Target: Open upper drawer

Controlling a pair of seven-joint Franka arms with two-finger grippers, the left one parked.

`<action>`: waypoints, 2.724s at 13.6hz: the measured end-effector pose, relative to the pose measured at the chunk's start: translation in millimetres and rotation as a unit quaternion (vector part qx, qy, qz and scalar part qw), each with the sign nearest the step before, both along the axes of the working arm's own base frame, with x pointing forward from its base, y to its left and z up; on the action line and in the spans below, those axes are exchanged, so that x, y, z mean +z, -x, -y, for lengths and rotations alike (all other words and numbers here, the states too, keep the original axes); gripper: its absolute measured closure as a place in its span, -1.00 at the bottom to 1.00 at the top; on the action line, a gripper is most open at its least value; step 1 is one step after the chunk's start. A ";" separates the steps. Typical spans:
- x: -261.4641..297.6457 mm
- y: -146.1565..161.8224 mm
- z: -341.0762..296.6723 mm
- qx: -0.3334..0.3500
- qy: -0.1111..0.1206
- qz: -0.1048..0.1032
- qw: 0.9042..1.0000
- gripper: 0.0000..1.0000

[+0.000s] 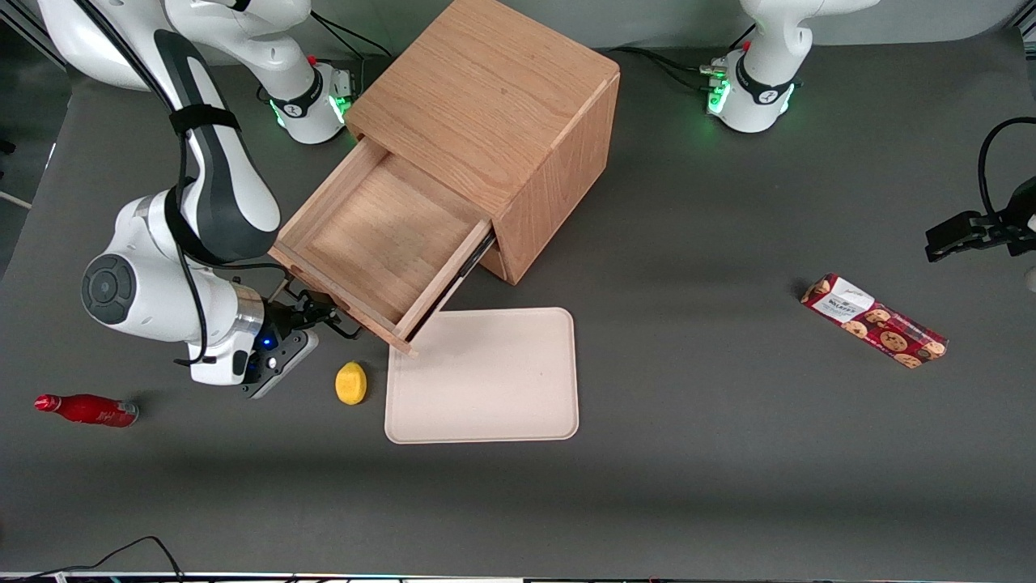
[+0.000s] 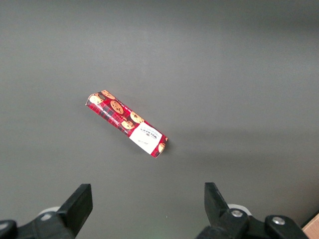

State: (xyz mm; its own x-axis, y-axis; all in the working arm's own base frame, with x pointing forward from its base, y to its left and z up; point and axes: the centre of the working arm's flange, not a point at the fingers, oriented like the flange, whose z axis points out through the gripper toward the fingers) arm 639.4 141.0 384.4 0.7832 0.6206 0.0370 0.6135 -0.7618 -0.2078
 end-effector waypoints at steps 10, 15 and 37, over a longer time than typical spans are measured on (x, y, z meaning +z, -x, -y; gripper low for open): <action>3.1 -2.7 -0.4 0.000 0.000 0.004 1.000 -1.00; 26.3 -4.5 -2.6 0.011 0.002 -0.007 1.000 -1.00; 303.6 139.9 135.1 -0.351 0.115 0.021 0.929 -1.00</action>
